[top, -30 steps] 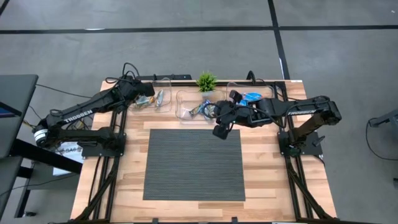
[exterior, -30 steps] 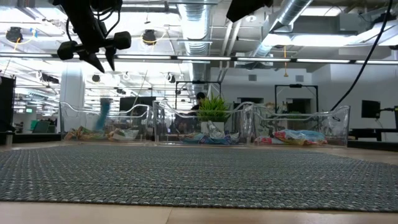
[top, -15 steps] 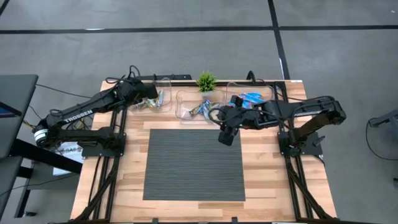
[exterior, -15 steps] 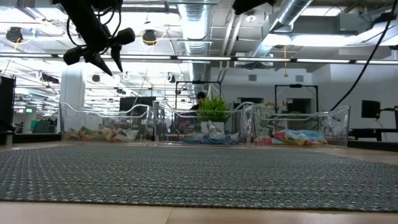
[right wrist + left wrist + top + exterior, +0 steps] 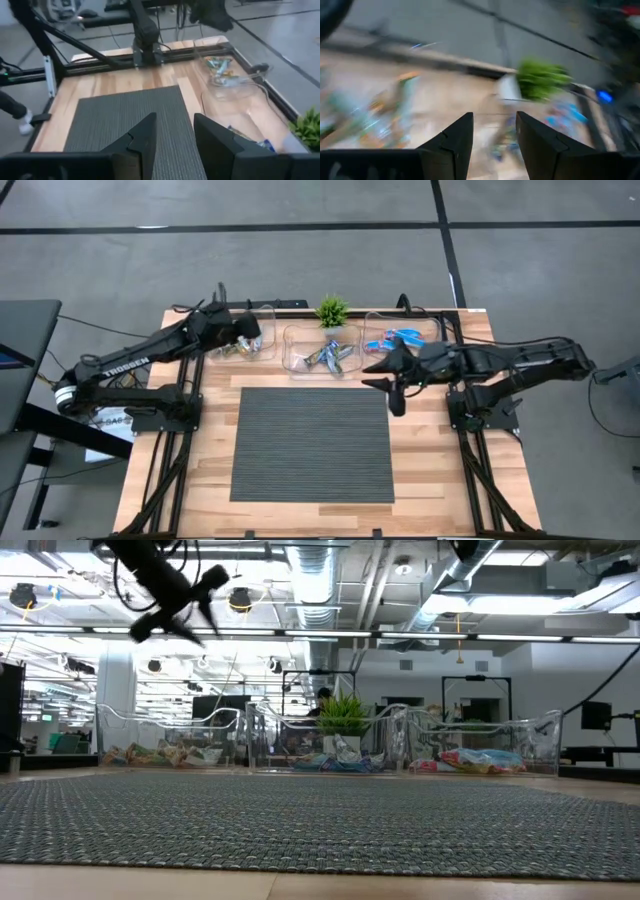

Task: Pick and place Granola Bars by type
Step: Return to Home Position

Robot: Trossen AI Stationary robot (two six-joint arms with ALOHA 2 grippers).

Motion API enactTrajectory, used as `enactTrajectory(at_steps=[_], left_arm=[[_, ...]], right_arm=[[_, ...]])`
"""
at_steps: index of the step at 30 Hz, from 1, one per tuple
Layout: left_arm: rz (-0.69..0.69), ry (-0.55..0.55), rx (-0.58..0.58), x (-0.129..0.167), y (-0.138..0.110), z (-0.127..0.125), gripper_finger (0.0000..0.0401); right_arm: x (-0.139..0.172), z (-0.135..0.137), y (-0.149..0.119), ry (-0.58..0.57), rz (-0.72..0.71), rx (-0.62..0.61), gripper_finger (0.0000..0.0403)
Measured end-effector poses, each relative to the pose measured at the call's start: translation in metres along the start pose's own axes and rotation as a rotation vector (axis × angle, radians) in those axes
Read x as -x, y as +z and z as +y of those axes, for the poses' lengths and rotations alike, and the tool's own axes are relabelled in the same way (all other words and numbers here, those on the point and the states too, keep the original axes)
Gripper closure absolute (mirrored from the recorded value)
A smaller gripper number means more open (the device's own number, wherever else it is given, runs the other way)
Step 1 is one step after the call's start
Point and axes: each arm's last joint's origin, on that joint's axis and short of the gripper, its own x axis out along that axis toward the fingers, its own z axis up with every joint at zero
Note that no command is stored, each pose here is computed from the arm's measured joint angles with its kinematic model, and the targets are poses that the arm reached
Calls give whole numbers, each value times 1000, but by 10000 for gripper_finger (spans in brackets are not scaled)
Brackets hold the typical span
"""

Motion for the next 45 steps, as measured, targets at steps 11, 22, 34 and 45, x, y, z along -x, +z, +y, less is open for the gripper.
enactTrajectory(at_steps=[11,22,34,45], left_arm=[[-146,-568,-550,28,-16,-58,262],[-126,-849,-559,19,-92,-34,262],[-71,-927,-451,23,-107,-26,262],[-73,-932,-438,25,-105,-26,262]], right_arm=[[-2,-22,-51,158,-182,-67,281],[2,-30,-90,161,-252,-117,282],[21,-29,-134,200,-413,-228,282],[47,-34,-163,197,-555,-262,282]])
